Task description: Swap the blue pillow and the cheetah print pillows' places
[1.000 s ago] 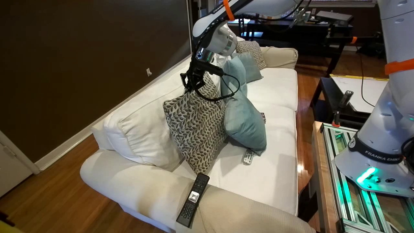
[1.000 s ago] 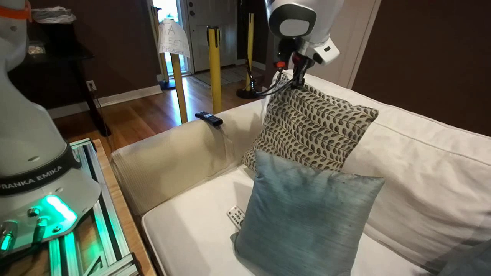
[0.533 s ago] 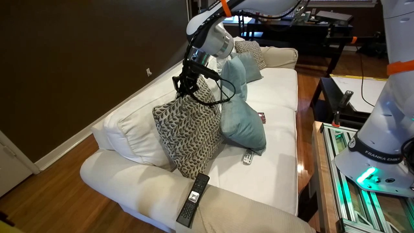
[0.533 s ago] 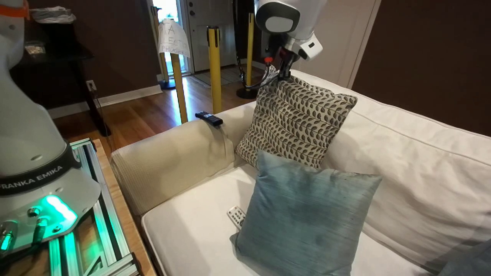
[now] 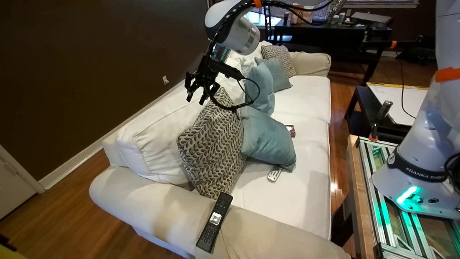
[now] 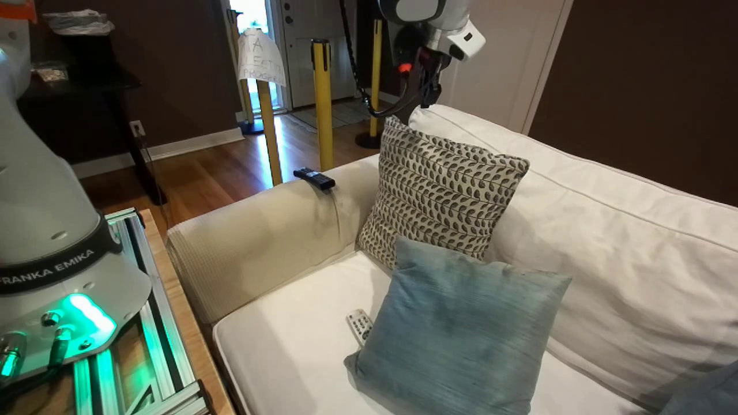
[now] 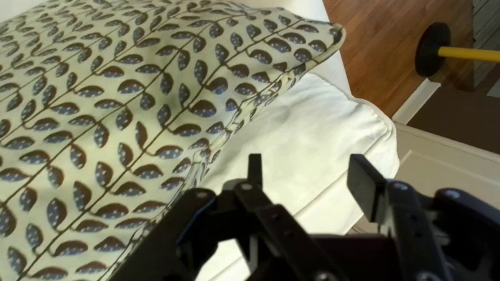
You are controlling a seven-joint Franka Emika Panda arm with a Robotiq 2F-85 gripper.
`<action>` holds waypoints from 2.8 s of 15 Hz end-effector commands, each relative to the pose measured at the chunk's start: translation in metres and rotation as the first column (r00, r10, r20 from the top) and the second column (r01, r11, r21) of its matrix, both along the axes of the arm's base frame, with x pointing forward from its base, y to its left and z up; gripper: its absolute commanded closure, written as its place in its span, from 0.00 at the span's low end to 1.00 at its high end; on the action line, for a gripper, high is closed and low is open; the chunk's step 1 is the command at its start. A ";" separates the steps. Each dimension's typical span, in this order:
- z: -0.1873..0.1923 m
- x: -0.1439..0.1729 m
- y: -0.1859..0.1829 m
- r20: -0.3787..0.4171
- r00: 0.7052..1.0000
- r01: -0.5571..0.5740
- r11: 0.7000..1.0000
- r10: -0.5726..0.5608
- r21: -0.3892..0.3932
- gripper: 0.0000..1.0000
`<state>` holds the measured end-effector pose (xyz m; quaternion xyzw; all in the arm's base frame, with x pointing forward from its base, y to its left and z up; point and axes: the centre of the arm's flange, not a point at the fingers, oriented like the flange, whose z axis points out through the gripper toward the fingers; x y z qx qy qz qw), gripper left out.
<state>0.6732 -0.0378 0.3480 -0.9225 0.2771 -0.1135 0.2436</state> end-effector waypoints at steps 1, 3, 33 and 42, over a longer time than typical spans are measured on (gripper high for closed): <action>0.024 -0.032 -0.026 -0.018 1.000 -0.004 0.991 0.002 -0.135 0.10; 0.028 -0.043 -0.048 -0.050 0.999 0.008 0.977 -0.019 -0.213 0.00; -0.228 -0.111 -0.173 -0.182 0.933 0.181 0.840 -0.311 -0.512 0.00; -0.287 -0.096 -0.155 -0.240 0.916 0.182 0.867 -0.320 -0.464 0.00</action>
